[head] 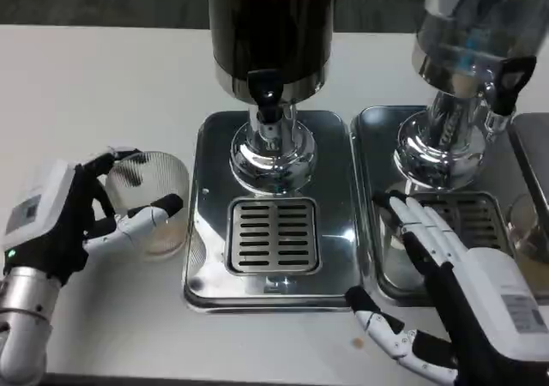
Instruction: Grasp the cup under the faucet to collect the drink, then remove the cup.
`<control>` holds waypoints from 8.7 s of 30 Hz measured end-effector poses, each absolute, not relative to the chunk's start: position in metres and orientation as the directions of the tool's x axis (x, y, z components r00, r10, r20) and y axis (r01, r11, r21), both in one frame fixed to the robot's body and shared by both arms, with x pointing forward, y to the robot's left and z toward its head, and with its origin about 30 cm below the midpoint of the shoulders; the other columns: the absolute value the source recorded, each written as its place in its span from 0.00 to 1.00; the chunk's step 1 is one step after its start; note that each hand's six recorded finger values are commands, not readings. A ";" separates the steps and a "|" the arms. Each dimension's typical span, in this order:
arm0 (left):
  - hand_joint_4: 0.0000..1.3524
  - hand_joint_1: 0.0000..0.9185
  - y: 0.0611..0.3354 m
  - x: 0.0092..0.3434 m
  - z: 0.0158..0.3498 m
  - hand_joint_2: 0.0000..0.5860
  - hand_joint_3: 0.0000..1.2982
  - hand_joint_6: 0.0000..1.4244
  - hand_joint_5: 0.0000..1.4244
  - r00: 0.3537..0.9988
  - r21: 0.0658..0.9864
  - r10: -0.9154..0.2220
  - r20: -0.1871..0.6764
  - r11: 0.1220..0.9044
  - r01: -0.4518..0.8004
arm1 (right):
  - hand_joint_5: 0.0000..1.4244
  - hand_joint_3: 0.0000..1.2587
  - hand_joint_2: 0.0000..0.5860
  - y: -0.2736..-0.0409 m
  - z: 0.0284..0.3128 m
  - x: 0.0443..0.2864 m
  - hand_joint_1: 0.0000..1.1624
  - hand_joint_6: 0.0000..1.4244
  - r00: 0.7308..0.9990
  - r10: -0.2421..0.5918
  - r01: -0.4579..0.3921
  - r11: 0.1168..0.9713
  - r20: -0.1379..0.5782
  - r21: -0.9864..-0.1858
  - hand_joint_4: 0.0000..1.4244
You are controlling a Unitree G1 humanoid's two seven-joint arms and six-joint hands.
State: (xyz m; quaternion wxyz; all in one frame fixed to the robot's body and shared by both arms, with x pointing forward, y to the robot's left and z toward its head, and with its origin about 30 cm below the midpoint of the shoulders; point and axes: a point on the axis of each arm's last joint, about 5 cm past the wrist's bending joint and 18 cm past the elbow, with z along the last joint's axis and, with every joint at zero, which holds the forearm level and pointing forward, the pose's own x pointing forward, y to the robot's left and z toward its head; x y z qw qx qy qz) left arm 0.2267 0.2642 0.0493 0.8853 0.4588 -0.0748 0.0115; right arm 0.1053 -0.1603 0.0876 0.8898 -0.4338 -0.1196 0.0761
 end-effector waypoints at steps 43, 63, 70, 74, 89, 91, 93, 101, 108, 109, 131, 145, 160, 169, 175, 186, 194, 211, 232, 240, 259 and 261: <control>0.48 0.35 0.266 0.222 0.055 0.21 0.43 0.88 0.67 0.955 0.769 -0.083 0.286 0.614 -0.177 | 0.04 0.08 0.55 -0.161 0.088 0.105 0.34 0.19 0.961 0.239 -0.046 0.630 0.137 -0.775 0.04; 0.50 0.36 0.256 0.226 0.058 0.19 0.45 0.90 0.69 0.936 0.741 -0.147 0.319 0.654 -0.149 | 0.04 0.08 0.55 -0.160 0.087 0.103 0.33 0.20 0.963 0.233 -0.048 0.637 0.133 -0.770 0.04; 0.50 0.35 0.245 0.227 0.054 0.20 0.45 0.90 0.69 0.938 0.731 -0.176 0.299 0.674 -0.107 | 0.05 0.08 0.55 -0.159 0.086 0.101 0.32 0.21 0.967 0.223 -0.050 0.648 0.125 -0.760 0.05; 0.50 0.35 0.240 0.228 0.054 0.20 0.45 0.90 0.69 0.935 0.725 -0.187 0.300 0.682 -0.096 | 0.05 0.08 0.55 -0.159 0.086 0.100 0.32 0.21 0.967 0.222 -0.051 0.648 0.124 -0.760 0.05; 0.50 0.35 0.222 0.233 0.051 0.20 0.46 0.90 0.69 0.928 0.699 -0.220 0.301 0.713 -0.058 | 0.05 0.09 0.58 -0.158 0.089 0.098 0.32 0.22 0.966 0.219 -0.042 0.654 0.136 -0.755 0.06; 0.50 0.35 0.219 0.234 0.050 0.20 0.46 0.90 0.69 0.927 0.697 -0.225 0.300 0.716 -0.051 | 0.05 0.09 0.59 -0.158 0.089 0.097 0.32 0.22 0.966 0.218 -0.042 0.654 0.136 -0.755 0.06; 0.50 0.35 0.215 0.235 0.050 0.20 0.46 0.90 0.69 0.927 0.697 -0.231 0.295 0.716 -0.044 | 0.06 0.09 0.60 -0.158 0.088 0.096 0.32 0.22 0.967 0.217 -0.044 0.655 0.132 -0.755 0.06; 0.50 0.35 0.203 0.240 0.049 0.19 0.46 0.90 0.69 0.930 0.701 -0.252 0.269 0.713 -0.009 | 0.06 0.09 0.61 -0.158 0.088 0.093 0.32 0.22 0.969 0.213 -0.048 0.656 0.123 -0.753 0.06; 0.50 0.34 0.199 0.241 0.047 0.19 0.46 0.90 0.70 0.935 0.703 -0.256 0.245 0.711 0.010 | 0.06 0.09 0.62 -0.158 0.088 0.093 0.33 0.22 0.969 0.212 -0.046 0.657 0.125 -0.753 0.06; 0.50 0.34 0.198 0.241 0.046 0.19 0.46 0.90 0.70 0.935 0.702 -0.257 0.244 0.712 0.012 | 0.06 0.09 0.62 -0.158 0.088 0.093 0.33 0.22 0.969 0.212 -0.046 0.657 0.125 -0.752 0.06; 0.48 0.26 0.190 0.248 0.048 0.19 0.43 0.87 0.67 0.937 0.719 -0.278 0.213 0.694 0.043 | 0.06 0.09 0.66 -0.153 0.089 0.093 0.32 0.24 0.969 0.208 -0.041 0.671 0.134 -0.741 0.07; 0.34 0.08 0.192 0.249 0.048 0.12 0.28 0.67 0.49 0.943 0.730 -0.274 0.189 0.681 0.052 | 0.07 0.09 0.67 -0.147 0.090 0.096 0.32 0.24 0.964 0.220 -0.042 0.675 0.147 -0.737 0.07; 0.20 0.02 0.196 0.249 0.048 0.11 0.10 0.53 0.34 0.945 0.745 -0.289 0.152 0.662 0.083 | 0.07 0.10 0.66 -0.145 0.091 0.099 0.32 0.25 0.960 0.229 -0.040 0.675 0.158 -0.737 0.07; 0.15 0.00 0.206 0.246 0.052 0.09 0.00 0.49 0.30 0.935 0.728 -0.292 0.200 0.683 0.057 | 0.07 0.10 0.63 -0.145 0.091 0.103 0.31 0.24 0.957 0.237 -0.039 0.672 0.165 -0.739 0.07; 0.17 0.00 0.224 0.241 0.060 0.11 0.06 0.49 0.31 0.922 0.695 -0.261 0.288 0.719 -0.013 | 0.06 0.10 0.57 -0.145 0.091 0.103 0.30 0.24 0.958 0.237 -0.040 0.673 0.164 -0.739 0.06; 0.26 0.00 0.265 0.219 0.072 0.20 0.26 0.29 0.24 0.908 0.618 -0.176 0.379 0.779 -0.107 | 0.06 0.09 0.52 -0.143 0.089 0.106 0.29 0.20 0.957 0.239 -0.042 0.677 0.165 -0.735 0.05; 0.13 0.00 0.292 0.220 0.102 0.16 0.18 0.14 0.11 0.887 0.448 -0.190 0.422 0.894 -0.022 | 0.06 0.09 0.47 -0.143 0.088 0.106 0.29 0.20 0.959 0.236 -0.047 0.681 0.158 -0.731 0.05; 0.03 0.00 0.305 0.273 0.150 0.14 0.10 0.08 0.07 0.679 -0.049 -0.703 0.210 0.686 0.726 | 0.05 0.09 0.42 -0.140 0.086 0.109 0.28 0.19 0.963 0.215 -0.037 0.709 0.165 -0.704 0.05; 0.06 0.00 0.292 0.300 0.177 0.16 0.14 0.09 0.10 0.586 -0.115 -0.786 0.199 0.575 0.810 | 0.05 0.09 0.42 -0.136 0.082 0.109 0.27 0.18 0.969 0.196 -0.043 0.737 0.153 -0.674 0.05; 0.06 0.00 0.283 0.306 0.179 0.17 0.14 0.09 0.10 0.563 -0.109 -0.803 0.195 0.553 0.826 | 0.05 0.09 0.42 -0.135 0.081 0.109 0.27 0.18 0.969 0.193 -0.042 0.742 0.153 -0.669 0.05; 0.06 0.00 0.264 0.311 0.177 0.17 0.14 0.09 0.09 0.525 -0.092 -0.828 0.197 0.517 0.851 | 0.06 0.09 0.41 -0.145 0.078 0.108 0.25 0.18 0.974 0.173 -0.039 0.761 0.145 -0.648 0.05; 0.06 0.00 0.263 0.311 0.177 0.17 0.14 0.09 0.09 0.524 -0.089 -0.829 0.196 0.517 0.851 | 0.06 0.09 0.40 -0.145 0.078 0.107 0.25 0.18 0.974 0.173 -0.039 0.762 0.145 -0.647 0.05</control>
